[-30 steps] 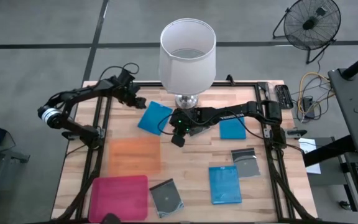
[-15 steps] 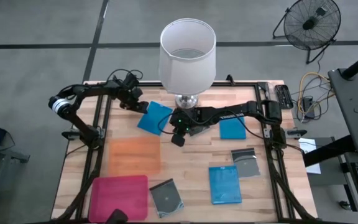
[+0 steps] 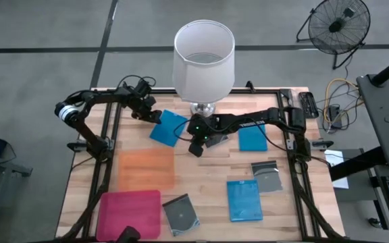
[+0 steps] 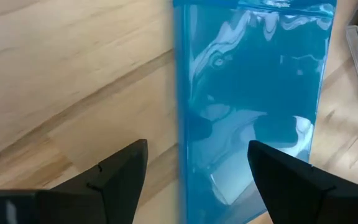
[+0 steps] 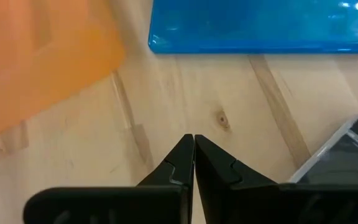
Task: Pick & place jewel cases by type
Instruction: Put the top left blue cd case into the orange bin
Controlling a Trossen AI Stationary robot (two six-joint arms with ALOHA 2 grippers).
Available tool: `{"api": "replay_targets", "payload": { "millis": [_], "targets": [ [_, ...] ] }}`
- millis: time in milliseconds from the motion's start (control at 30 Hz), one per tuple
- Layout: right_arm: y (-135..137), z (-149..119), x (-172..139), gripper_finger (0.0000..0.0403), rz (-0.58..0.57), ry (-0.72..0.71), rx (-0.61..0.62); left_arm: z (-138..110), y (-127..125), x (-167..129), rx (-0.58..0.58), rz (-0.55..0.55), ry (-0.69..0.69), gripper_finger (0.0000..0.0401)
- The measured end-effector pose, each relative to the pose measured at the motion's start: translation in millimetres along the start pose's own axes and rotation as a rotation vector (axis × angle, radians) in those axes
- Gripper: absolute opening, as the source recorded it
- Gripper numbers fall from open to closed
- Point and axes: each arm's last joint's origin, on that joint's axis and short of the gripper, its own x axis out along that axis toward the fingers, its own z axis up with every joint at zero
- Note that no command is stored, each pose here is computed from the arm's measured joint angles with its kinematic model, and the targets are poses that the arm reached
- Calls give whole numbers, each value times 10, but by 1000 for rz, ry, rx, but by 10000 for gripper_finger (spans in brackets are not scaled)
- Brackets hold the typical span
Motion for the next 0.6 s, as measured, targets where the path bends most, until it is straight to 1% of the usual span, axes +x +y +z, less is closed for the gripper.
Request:
{"api": "replay_targets", "payload": {
  "millis": [133, 400, 600],
  "targets": [
    [-78, -12, 32, 8, 8, -40, 14, -1, -1, 2, 0, -5, 2, 264],
    [-226, 5, 88, 8, 29, -101, 80, -4, -3, 4, -1, -10, 5, 264],
    [-293, -93, 300, 8, 19, -62, 105, -6, -4, 4, -2, -15, 7, 264]
  ]
}}
